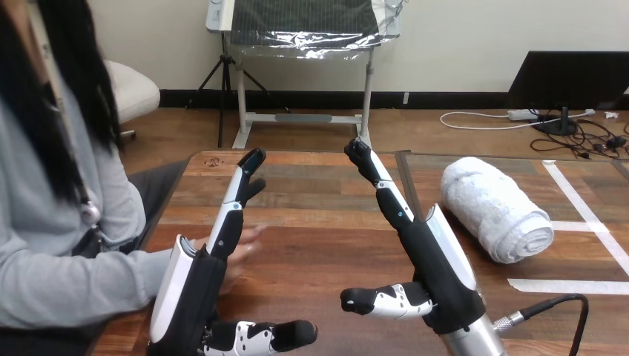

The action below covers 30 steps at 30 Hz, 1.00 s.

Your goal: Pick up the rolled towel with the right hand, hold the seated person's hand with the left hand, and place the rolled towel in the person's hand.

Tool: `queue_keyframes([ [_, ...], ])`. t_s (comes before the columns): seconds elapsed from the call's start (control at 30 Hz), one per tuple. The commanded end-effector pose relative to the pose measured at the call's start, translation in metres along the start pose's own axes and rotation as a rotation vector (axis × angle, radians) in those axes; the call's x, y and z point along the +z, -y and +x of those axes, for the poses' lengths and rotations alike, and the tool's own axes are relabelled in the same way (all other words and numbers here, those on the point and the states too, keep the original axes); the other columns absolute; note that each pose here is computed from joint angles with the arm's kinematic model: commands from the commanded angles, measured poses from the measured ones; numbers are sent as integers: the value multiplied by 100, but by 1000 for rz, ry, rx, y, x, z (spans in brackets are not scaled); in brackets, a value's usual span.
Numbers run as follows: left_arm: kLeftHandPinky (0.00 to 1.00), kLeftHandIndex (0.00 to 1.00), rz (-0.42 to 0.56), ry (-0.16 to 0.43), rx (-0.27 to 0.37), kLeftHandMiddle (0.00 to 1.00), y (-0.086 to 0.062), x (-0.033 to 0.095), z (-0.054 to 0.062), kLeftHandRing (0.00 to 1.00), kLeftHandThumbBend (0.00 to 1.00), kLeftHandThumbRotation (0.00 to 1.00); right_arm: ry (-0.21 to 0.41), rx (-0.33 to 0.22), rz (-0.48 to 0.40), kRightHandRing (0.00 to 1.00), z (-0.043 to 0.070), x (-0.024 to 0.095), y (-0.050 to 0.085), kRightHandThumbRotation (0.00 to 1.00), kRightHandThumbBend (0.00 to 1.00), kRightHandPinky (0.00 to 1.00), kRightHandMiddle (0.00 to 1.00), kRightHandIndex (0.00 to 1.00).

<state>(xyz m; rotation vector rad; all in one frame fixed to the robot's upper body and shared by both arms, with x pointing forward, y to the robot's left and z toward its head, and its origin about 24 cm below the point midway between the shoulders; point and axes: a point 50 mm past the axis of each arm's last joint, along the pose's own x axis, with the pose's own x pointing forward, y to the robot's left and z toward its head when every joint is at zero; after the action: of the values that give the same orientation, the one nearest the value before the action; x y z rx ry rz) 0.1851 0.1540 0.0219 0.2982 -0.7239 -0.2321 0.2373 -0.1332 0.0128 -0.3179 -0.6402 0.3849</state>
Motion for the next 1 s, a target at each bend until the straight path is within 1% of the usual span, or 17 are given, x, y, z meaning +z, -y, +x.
queue_keyframes([
  [0.0,98,100,24,71,12,100,-5,4,12,100,100,75,74,-33,-24,100,14,6,11,77,100,100,99,100],
  [0.17,99,100,32,71,11,100,-6,4,11,100,100,77,72,-31,-24,100,13,6,11,77,100,100,99,100],
  [0.47,100,100,56,57,20,100,-8,5,9,100,100,78,71,-36,-26,100,12,6,11,77,100,100,99,100],
  [0.97,94,100,87,47,27,100,-11,6,6,98,100,77,81,-37,-24,100,13,7,11,77,100,100,100,100],
])
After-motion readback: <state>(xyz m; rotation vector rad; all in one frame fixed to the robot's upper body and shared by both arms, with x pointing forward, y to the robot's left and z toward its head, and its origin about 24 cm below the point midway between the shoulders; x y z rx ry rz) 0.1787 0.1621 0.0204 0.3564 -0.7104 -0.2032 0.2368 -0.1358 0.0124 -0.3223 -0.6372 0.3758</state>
